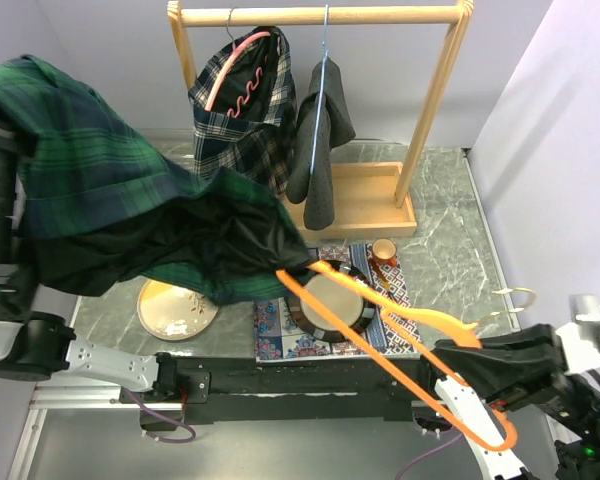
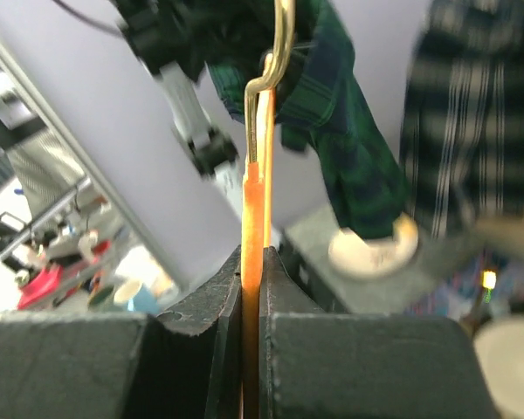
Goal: Remove the skirt from the hanger
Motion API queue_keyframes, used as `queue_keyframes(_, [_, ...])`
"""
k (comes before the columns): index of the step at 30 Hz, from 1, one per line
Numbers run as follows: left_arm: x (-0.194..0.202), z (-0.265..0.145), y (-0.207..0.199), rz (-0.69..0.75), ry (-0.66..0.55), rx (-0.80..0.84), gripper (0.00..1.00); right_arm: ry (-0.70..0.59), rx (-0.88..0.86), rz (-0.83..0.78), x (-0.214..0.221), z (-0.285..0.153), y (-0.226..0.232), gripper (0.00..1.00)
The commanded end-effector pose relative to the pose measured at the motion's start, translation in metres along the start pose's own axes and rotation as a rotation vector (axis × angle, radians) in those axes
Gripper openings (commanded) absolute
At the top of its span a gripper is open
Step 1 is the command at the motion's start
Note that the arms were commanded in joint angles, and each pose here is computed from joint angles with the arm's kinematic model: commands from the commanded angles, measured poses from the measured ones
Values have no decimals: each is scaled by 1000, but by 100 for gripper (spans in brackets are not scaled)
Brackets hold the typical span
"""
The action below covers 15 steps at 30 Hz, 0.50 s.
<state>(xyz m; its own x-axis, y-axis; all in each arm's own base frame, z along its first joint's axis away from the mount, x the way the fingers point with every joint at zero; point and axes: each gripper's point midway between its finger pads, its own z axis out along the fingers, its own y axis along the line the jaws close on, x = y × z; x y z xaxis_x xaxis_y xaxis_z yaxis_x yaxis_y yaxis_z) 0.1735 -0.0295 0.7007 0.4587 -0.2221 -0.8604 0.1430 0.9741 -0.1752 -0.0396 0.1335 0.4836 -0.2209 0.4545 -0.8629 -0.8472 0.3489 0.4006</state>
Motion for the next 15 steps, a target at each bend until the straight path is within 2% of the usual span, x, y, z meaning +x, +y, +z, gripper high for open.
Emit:
queue_keyframes(1, [-1,2,5,95,6,-60,1,95,-17,-38,-1,-12,27,0])
queue_keyframes(5, [-2,2,10,199,0,-95,1,121,-51,-80,10,-18,30,0])
queue_keyframes(7, [-6,0,23,169,-23,-146,1,151,-39,-79,18,-19,24,0])
queue_keyframes(11, [-19,2,32,218,-67,-143,1,85,152,-83,5,-15,-11,0])
queue_keyframes(13, [-25,0,43,221,-97,-185,1,53,186,-95,-5,-11,-17,0])
queue_keyframes(15, [-41,4,65,161,-99,-211,1,2,229,-89,-20,-6,-25,0])
